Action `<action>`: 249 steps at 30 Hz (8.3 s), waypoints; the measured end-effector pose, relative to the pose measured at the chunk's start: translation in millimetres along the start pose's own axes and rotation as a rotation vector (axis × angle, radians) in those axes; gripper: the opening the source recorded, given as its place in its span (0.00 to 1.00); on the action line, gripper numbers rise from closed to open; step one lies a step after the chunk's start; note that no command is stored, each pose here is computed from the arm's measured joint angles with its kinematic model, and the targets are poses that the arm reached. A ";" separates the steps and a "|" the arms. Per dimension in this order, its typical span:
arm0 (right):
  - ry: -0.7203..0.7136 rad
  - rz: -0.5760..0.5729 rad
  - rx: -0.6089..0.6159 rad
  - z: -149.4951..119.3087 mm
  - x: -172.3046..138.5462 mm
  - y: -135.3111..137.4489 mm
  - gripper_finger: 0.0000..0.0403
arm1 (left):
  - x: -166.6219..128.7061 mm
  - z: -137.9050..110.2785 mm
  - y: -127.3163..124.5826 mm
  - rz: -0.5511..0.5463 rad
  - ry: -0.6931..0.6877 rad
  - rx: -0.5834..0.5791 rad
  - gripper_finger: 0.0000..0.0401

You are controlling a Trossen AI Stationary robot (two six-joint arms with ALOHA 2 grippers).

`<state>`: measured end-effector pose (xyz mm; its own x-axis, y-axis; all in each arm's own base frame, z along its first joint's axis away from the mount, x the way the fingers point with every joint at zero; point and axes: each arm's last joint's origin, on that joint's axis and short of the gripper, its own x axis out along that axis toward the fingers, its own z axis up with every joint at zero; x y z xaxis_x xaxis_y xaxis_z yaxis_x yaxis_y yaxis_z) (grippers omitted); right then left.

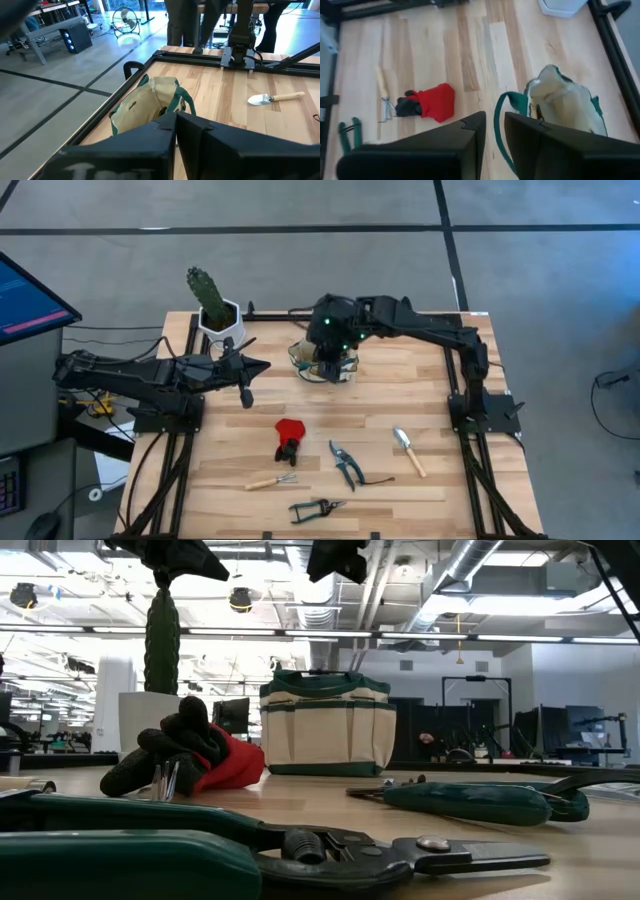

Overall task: Pick & Place Garden tools in Gardening bag
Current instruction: Put the gloves into the gardening bag

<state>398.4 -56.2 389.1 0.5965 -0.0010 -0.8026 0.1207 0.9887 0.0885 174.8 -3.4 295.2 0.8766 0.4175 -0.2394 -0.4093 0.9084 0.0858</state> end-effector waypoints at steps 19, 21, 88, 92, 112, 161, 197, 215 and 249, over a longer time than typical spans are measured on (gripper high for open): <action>0.074 -0.049 -0.167 -27.9 -1.6 119.8 0.01 | 8.0 -44.4 -3.7 -0.030 0.139 -0.126 0.01; 0.096 -0.048 -0.162 -31.6 -2.4 124.4 0.00 | 8.5 -48.2 -5.3 -0.062 0.148 -0.165 0.01; -0.702 0.107 -0.101 -33.0 -26.5 13.7 0.00 | -5.3 -52.6 -31.3 -0.266 0.159 -0.201 0.01; -0.711 0.128 -0.080 -61.0 -43.7 17.5 0.00 | -5.2 -52.5 -31.2 -0.265 0.159 -0.200 0.01; -0.539 -0.080 0.384 -169.0 11.1 83.1 0.00 | -5.1 -51.7 -31.5 -0.259 0.179 -0.397 0.01; -0.393 -0.061 0.486 -211.6 16.0 125.8 0.00 | 7.6 -20.3 -66.7 -0.299 0.287 -0.483 0.01; -0.368 -0.125 0.497 -210.3 19.5 112.9 0.00 | 63.4 -49.7 -123.2 -0.116 0.841 -0.357 0.33; -0.366 -0.125 0.495 -210.8 19.4 113.4 0.00 | 70.5 -59.6 -125.4 -0.041 0.818 -0.304 0.45; -0.365 -0.125 0.495 -211.0 19.4 113.5 0.00 | 98.3 -98.6 -144.8 0.044 0.827 -0.235 0.34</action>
<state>256.3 87.7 259.1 0.7759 -0.2495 -0.5795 0.5084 0.7911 0.3401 295.2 -96.2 163.9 0.4297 0.2181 -0.8762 -0.5601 0.8255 -0.0692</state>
